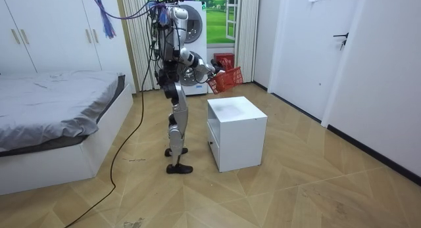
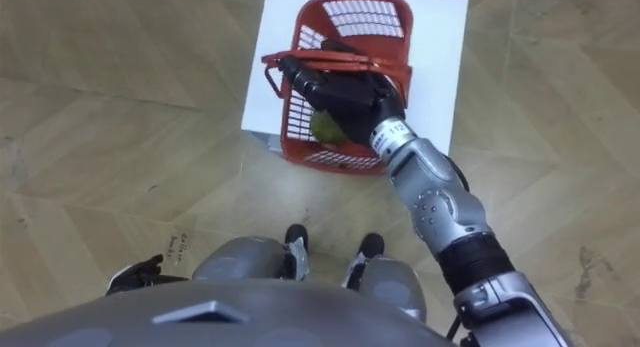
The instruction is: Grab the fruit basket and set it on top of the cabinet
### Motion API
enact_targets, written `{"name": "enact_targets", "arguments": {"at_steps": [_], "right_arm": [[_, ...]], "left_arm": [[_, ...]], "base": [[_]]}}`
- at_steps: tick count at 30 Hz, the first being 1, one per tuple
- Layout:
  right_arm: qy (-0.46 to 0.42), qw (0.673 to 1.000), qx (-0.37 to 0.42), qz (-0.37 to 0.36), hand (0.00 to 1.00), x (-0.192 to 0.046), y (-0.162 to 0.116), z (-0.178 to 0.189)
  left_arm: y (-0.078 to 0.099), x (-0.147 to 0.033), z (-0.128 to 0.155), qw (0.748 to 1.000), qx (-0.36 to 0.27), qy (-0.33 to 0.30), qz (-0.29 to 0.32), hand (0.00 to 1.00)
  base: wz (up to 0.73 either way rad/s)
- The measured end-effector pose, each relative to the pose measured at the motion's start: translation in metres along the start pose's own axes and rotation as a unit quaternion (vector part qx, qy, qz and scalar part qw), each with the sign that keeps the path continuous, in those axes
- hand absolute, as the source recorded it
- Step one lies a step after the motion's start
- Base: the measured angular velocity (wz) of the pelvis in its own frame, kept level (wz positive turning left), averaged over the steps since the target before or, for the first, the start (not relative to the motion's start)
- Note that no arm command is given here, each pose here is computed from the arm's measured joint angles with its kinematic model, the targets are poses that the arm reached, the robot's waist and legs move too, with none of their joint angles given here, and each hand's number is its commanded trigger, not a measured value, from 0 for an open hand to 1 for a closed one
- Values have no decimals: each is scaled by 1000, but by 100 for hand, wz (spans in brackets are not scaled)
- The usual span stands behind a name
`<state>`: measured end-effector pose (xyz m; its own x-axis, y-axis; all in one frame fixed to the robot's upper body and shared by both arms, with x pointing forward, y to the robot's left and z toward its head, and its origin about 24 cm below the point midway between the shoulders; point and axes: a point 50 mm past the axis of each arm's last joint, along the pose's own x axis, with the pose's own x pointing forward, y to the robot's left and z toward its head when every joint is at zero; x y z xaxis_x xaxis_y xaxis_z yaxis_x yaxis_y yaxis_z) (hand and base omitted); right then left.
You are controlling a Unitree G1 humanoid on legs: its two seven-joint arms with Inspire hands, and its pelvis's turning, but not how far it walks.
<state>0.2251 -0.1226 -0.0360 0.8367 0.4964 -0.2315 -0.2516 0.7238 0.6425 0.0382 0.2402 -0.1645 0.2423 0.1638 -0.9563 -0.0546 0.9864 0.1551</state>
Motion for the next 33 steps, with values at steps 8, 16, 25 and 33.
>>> {"name": "enact_targets", "arguments": {"at_steps": [8, 16, 25, 33], "right_arm": [[0, 1000, 1, -4, 0, -2, -3, 0], [-24, 999, 19, -16, 0, -4, -9, 9], [-18, 999, 23, -26, 0, -6, -13, 6], [-20, 999, 23, -26, 0, -5, -13, 6]], "left_arm": [[-3, 0, -1, 1000, 22, 3, -5, 0], [-3, 0, -1, 1000, 21, 4, -5, 0], [-2, -3, -17, 1000, 20, 22, -2, 0], [-1, -5, -29, 999, 19, 36, -2, 0]], "base": [[0], [0], [0], [0]]}}
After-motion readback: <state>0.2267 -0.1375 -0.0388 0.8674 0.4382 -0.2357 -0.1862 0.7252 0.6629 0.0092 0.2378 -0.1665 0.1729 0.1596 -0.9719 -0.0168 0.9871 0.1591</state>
